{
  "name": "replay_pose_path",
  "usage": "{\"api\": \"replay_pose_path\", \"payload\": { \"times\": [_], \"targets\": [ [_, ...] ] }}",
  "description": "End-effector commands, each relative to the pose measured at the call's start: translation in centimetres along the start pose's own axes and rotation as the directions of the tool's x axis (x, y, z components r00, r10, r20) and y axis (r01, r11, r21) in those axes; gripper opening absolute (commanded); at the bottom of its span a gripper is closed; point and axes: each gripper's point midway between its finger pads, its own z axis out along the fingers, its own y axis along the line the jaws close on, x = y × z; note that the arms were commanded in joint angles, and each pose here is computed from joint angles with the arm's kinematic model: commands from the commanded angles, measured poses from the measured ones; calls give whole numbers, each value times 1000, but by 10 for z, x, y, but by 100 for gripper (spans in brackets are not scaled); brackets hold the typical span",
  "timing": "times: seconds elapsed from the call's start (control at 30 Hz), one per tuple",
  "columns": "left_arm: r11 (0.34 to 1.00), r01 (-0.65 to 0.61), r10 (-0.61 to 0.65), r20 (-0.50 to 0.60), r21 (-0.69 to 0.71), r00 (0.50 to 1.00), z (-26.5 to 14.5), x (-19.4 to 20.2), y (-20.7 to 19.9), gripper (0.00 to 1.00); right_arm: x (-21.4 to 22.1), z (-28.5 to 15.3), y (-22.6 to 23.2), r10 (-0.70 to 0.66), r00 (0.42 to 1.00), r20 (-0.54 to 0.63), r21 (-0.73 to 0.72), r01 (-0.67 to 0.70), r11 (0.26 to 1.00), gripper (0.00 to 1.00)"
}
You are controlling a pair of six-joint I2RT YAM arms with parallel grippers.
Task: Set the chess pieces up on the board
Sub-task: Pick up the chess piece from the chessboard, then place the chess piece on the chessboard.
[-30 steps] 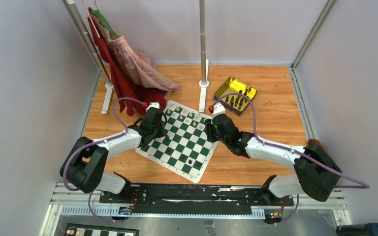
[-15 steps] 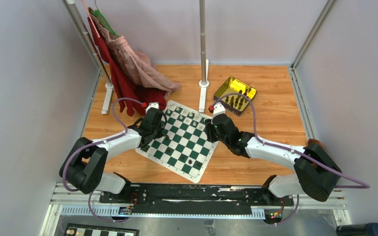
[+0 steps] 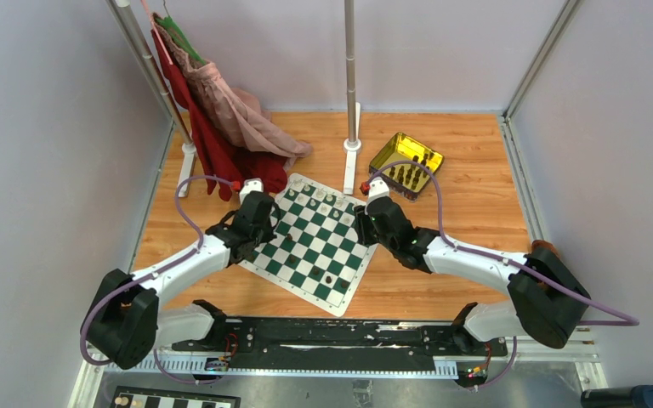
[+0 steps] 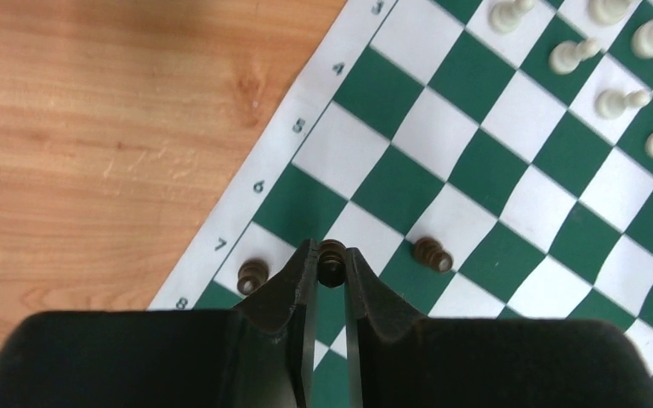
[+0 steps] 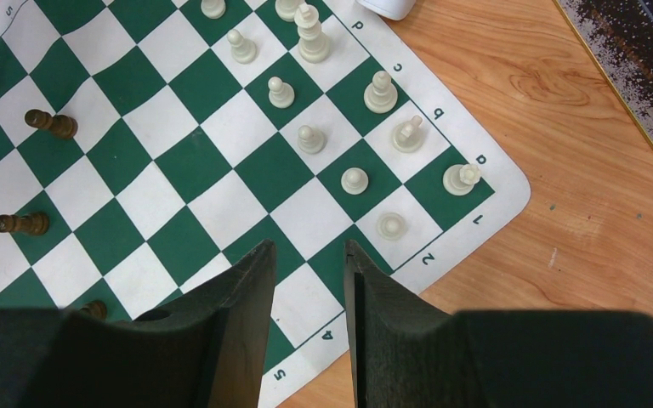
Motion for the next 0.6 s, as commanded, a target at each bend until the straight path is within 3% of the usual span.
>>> {"api": "replay_pose_path", "payload": {
  "times": [0.0, 0.57],
  "targets": [
    [999, 24, -26, -31, -39, 999, -6, 20, 12, 1, -7, -2, -5, 25, 999, 27, 11, -26, 1000, 40],
    [999, 20, -22, -47, -50, 999, -12, 41, 14, 4, -5, -2, -4, 31, 999, 26, 6, -31, 999, 40]
  ]
}}
